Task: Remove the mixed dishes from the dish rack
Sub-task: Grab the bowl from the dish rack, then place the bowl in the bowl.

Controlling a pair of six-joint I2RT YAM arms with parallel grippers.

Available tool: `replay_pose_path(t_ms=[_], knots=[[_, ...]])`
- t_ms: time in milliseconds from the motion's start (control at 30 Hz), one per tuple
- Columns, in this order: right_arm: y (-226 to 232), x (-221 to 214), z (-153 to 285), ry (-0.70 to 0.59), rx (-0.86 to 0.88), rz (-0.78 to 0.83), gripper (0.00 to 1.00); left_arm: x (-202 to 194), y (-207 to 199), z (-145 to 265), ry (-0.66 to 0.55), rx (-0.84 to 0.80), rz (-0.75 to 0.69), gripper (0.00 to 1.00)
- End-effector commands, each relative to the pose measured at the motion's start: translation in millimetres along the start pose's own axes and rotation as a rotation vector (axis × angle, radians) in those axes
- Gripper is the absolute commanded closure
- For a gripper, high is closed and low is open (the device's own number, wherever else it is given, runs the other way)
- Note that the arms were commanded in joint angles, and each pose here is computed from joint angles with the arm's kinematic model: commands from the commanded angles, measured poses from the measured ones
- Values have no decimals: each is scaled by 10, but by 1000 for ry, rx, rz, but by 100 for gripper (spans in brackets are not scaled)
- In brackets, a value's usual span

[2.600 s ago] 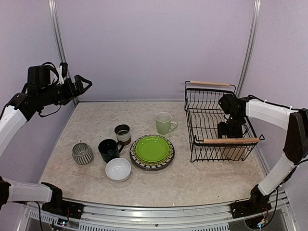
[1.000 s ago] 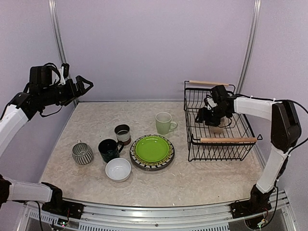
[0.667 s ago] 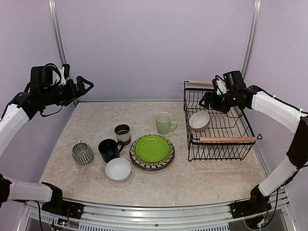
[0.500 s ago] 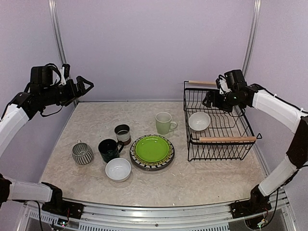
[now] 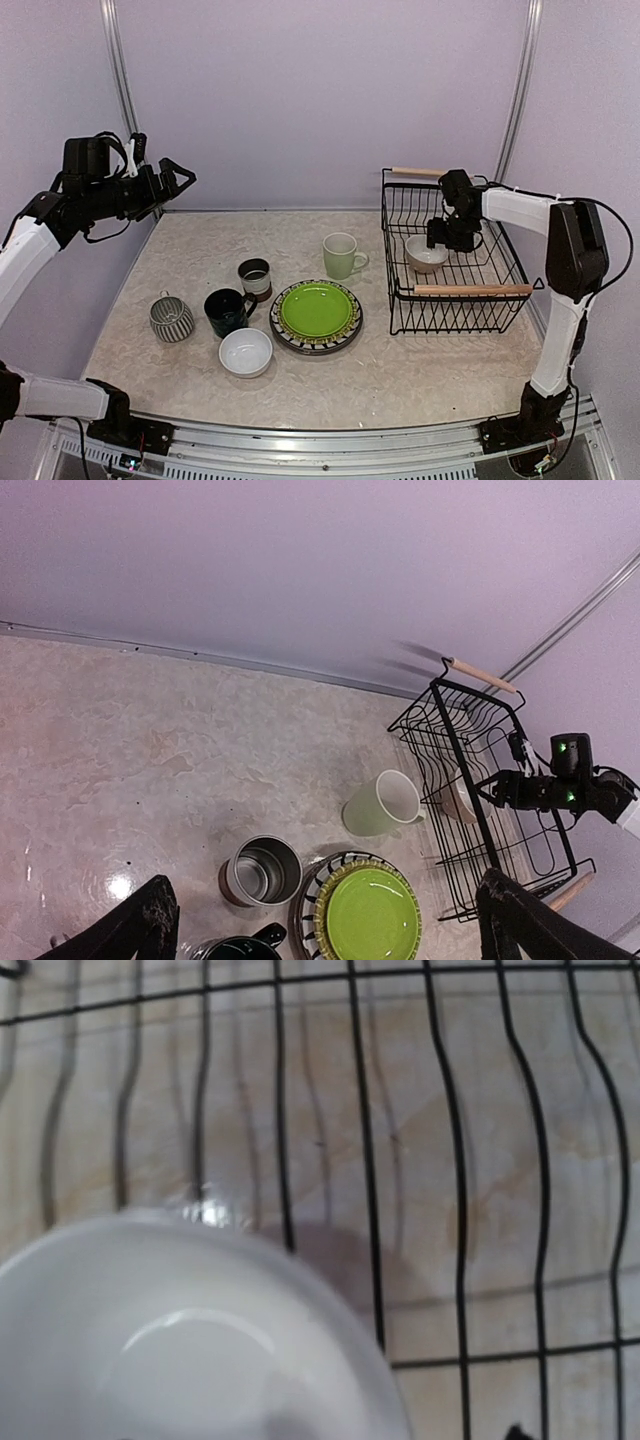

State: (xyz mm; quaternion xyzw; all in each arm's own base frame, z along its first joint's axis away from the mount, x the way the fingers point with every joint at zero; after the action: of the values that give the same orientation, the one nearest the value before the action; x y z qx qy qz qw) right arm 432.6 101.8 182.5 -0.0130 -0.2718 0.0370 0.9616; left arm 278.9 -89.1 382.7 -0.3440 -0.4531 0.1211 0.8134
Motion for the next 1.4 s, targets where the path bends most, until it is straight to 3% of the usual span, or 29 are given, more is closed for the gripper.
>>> replay_pose_path(t_ms=[0, 300, 433, 700, 1000, 1367], knots=[[-85, 33, -206, 37, -39, -24, 31, 38, -95, 66, -6, -35, 0, 1], [-72, -18, -338, 62, -62, -8, 82, 37, -80, 39, -1, -24, 0, 1], [-99, 32, -220, 39, -79, -3, 98, 42, -73, 36, -2, -20, 0, 1], [-196, 256, 372, -97, -114, -19, 100, 43, -71, 44, -7, -17, -2, 1], [-11, 294, 1694, -509, 164, -3, 100, 44, -78, 50, -5, -24, 0, 1], [1446, 91, 2343, -589, 466, 328, 100, 40, -46, 6, 0, -8, 4, 1]])
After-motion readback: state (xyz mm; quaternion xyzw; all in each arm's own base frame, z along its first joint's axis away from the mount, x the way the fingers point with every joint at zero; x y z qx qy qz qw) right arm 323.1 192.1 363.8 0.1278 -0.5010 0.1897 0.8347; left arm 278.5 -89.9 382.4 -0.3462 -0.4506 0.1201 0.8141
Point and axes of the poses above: each gripper's point midway between its finger pads, its own z axis back along the fingers, its own y axis along the line the jaws close on, x = y × z, the point moved 8 cm from there along z, back along the fingers, and after that the axes turned 13 degrees about z, right-handed, at the moved point
